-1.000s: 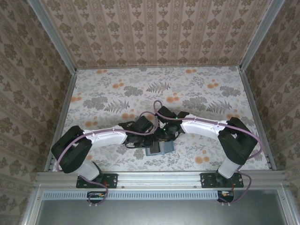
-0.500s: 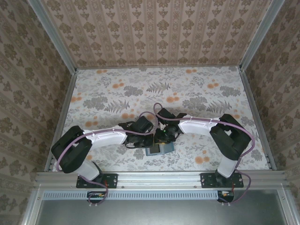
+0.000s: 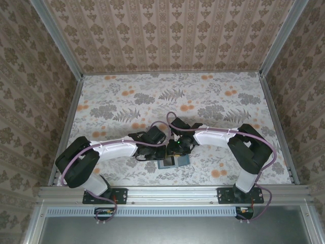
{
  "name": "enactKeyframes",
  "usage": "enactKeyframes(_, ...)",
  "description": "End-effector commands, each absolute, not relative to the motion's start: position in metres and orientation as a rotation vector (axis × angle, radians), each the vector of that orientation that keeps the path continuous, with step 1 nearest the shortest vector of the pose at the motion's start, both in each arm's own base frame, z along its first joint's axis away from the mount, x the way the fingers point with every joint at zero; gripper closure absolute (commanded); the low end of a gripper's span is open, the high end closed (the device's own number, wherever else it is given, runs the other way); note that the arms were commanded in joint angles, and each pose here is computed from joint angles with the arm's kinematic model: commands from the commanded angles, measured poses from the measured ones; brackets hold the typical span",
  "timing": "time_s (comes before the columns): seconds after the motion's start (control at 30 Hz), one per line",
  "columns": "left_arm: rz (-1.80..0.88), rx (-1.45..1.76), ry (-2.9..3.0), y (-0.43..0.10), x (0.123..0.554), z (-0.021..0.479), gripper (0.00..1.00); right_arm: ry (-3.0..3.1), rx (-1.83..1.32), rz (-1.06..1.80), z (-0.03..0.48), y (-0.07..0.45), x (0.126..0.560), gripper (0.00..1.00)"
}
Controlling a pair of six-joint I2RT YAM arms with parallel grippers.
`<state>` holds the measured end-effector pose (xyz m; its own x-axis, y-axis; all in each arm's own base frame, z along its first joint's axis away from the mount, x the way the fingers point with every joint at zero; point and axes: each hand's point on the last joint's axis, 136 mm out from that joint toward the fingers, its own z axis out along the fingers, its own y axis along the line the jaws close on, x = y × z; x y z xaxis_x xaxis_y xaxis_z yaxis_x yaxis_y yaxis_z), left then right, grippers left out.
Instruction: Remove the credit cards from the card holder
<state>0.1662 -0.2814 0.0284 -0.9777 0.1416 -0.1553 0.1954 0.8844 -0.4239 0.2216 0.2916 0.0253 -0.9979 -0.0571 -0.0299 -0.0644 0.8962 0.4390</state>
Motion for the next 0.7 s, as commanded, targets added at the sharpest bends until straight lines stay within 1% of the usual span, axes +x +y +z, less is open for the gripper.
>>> enactKeyframes(0.0, -0.61, 0.283, 2.964, -0.27, 0.158, 0.023, 0.92, 3.089, -0.069, 0.565, 0.016, 0.269, 0.212, 0.67)
enactKeyframes(0.27, -0.561, 0.282, 2.989, -0.265, 0.157, 0.014, 0.92, 3.058, -0.081, 0.636, 0.031, 0.277, 0.215, 0.64)
enactKeyframes(0.67, -0.486, 0.296, 3.033, -0.257, 0.153, 0.002, 0.93, 3.083, -0.083, 0.639, 0.021, 0.274, 0.21, 0.63)
